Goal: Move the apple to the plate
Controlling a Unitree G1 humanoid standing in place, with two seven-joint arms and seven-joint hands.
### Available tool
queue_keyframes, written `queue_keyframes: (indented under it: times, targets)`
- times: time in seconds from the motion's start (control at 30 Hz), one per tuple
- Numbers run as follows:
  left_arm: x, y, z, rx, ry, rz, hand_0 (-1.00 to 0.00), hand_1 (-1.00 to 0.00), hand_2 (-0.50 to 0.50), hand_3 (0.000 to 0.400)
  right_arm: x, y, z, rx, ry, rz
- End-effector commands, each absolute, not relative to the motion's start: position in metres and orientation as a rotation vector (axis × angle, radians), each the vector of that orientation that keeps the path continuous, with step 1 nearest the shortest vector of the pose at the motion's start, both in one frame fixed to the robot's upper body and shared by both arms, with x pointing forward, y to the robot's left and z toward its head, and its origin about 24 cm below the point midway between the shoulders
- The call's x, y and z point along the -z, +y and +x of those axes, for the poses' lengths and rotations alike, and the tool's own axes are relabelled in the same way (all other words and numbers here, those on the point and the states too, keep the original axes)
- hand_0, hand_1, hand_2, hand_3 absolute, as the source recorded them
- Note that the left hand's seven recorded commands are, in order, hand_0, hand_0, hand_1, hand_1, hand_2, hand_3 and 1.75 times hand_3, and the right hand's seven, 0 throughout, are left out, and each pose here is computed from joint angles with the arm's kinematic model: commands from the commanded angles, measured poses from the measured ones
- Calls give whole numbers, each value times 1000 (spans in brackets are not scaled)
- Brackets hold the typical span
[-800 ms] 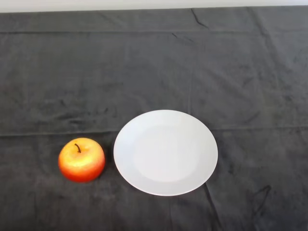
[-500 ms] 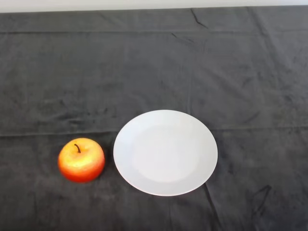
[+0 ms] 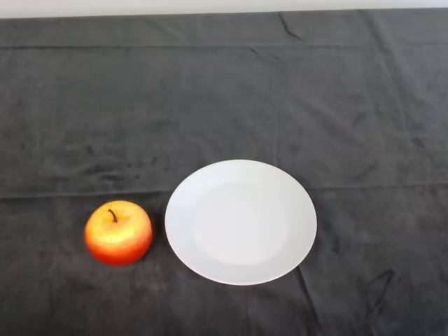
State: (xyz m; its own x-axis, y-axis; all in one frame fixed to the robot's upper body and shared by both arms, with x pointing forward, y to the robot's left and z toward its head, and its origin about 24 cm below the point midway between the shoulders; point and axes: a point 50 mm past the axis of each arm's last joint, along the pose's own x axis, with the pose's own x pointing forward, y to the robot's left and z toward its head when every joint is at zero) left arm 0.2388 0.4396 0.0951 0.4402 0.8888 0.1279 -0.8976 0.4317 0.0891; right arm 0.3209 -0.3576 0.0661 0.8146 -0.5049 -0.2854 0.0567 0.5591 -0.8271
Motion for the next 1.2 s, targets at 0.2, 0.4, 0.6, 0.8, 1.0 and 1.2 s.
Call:
queue_keyframes:
  times: [0.2,0.4,0.6,0.8,1.0,1.2]
  targets:
    - [-124,432,263,-1029,-125,267,0,0,0,0,-73,-364,321,378,537,-942]
    - [-124,422,273,-934,-117,333,0,0,0,0,-73,-364,321,378,536,-942]
    - [-123,408,285,-841,-109,387,0,0,0,0,-73,-364,321,378,536,-942]
    - [-124,396,294,-748,-102,427,0,0,0,0,-73,-364,321,378,536,-941]
    - [-126,383,301,-663,-105,451,0,0,0,0,-73,-364,320,378,535,-941]
    - [-127,365,307,-590,-116,461,0,0,0,0,-73,-364,320,378,535,-941]
